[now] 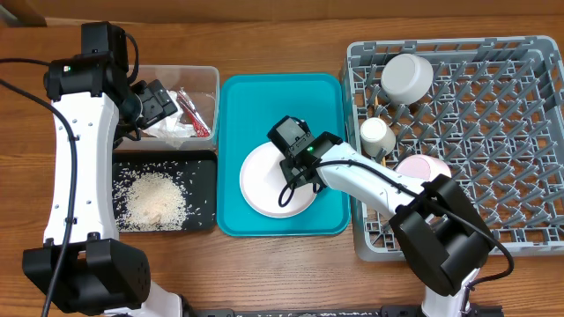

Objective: Sort waste into correct bins and load items into the dishwasher
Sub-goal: 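Grasp the edge of the pink plate with the right gripper, then lift the pink plate and carry it right into the dish rack, then stand the pink plate upright in the rack and release it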

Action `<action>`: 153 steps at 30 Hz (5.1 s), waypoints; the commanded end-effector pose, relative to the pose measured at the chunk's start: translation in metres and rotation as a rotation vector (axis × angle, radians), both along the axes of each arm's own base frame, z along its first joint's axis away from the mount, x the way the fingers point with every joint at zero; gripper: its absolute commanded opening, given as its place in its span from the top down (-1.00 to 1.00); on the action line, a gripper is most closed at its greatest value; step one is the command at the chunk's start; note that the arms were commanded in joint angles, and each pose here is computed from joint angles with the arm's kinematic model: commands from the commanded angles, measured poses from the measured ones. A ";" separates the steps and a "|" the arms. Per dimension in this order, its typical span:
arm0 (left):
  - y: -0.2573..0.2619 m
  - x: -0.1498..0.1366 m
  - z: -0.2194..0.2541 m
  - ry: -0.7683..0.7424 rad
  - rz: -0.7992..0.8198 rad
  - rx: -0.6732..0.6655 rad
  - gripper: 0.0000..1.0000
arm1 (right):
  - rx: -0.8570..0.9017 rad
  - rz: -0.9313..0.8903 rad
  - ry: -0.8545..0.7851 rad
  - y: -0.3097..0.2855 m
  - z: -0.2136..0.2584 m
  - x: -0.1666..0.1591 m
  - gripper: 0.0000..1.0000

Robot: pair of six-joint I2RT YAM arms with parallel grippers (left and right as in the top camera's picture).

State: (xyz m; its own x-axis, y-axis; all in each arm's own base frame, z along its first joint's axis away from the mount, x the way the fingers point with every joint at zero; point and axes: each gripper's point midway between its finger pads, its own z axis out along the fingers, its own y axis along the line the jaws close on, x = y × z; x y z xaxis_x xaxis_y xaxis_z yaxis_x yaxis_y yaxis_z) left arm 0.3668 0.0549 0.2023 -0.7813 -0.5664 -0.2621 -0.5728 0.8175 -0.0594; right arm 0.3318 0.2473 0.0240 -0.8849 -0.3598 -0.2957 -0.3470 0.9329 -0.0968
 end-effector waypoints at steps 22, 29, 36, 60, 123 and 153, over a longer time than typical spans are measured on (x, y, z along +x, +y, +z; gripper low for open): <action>0.002 0.003 0.008 -0.025 0.003 0.006 -1.00 | 0.202 0.053 0.137 0.035 -0.003 -0.021 -0.32; 0.002 0.003 0.008 -0.025 0.003 0.006 -1.00 | 0.185 0.028 0.179 0.030 -0.006 -0.031 -0.19; 0.002 0.003 0.008 -0.025 0.003 0.006 -1.00 | 0.197 0.028 0.164 0.029 -0.018 -0.032 -0.18; 0.002 0.003 0.008 -0.025 0.003 0.006 -1.00 | 0.032 -0.090 -0.267 -0.001 0.123 0.044 0.93; 0.002 0.003 0.008 -0.025 0.003 0.006 -1.00 | -0.724 -0.668 -0.357 -0.327 0.179 0.058 -0.63; 0.002 0.003 0.008 -0.025 0.003 0.006 -1.00 | 0.445 -0.227 -0.208 -0.127 0.232 0.063 -1.00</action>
State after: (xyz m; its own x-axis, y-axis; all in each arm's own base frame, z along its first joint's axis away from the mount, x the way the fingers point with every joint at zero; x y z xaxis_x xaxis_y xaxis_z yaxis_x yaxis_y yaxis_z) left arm 0.3668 0.0549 0.2023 -0.7813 -0.5664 -0.2621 -0.5728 0.8175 -0.0594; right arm 0.3971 0.1048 0.2431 -0.8389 0.0324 -0.5433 -0.0957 0.9739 0.2058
